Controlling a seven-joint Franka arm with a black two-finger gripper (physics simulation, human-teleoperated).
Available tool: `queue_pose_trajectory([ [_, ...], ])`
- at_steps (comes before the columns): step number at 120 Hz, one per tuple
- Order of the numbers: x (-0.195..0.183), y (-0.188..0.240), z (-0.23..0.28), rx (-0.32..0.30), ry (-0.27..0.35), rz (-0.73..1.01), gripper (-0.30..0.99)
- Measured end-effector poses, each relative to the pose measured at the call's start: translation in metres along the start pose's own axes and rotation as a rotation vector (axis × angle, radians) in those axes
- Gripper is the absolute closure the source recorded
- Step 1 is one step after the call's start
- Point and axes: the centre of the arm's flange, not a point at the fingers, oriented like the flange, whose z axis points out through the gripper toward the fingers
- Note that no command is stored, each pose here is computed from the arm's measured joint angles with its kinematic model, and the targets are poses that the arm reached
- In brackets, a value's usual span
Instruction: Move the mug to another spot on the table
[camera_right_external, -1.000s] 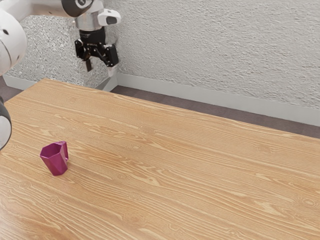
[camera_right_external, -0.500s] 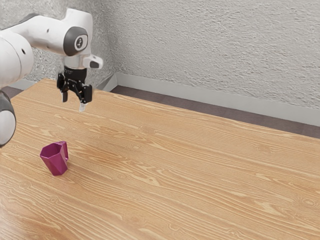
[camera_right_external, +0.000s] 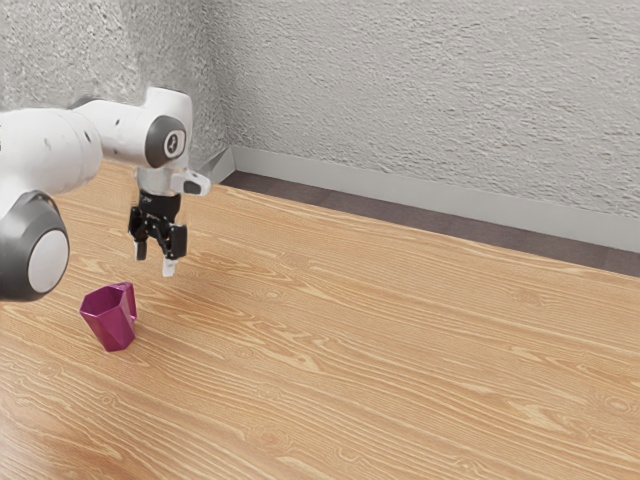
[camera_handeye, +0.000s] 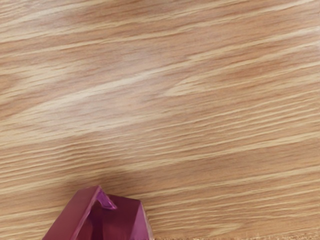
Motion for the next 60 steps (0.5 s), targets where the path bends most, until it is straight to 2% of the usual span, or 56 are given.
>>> queue_pose_trajectory([
  [14,-0.003,0.0,0.022,-0.025,-0.043,0.02,0.0],
  [32,-0.011,-0.01,0.03,0.001,-0.078,0.034,0.0],
  [49,-0.02,-0.029,0.035,0.006,-0.089,0.026,0.0],
  [60,-0.026,-0.042,0.035,-0.012,-0.067,0.012,0.0],
])
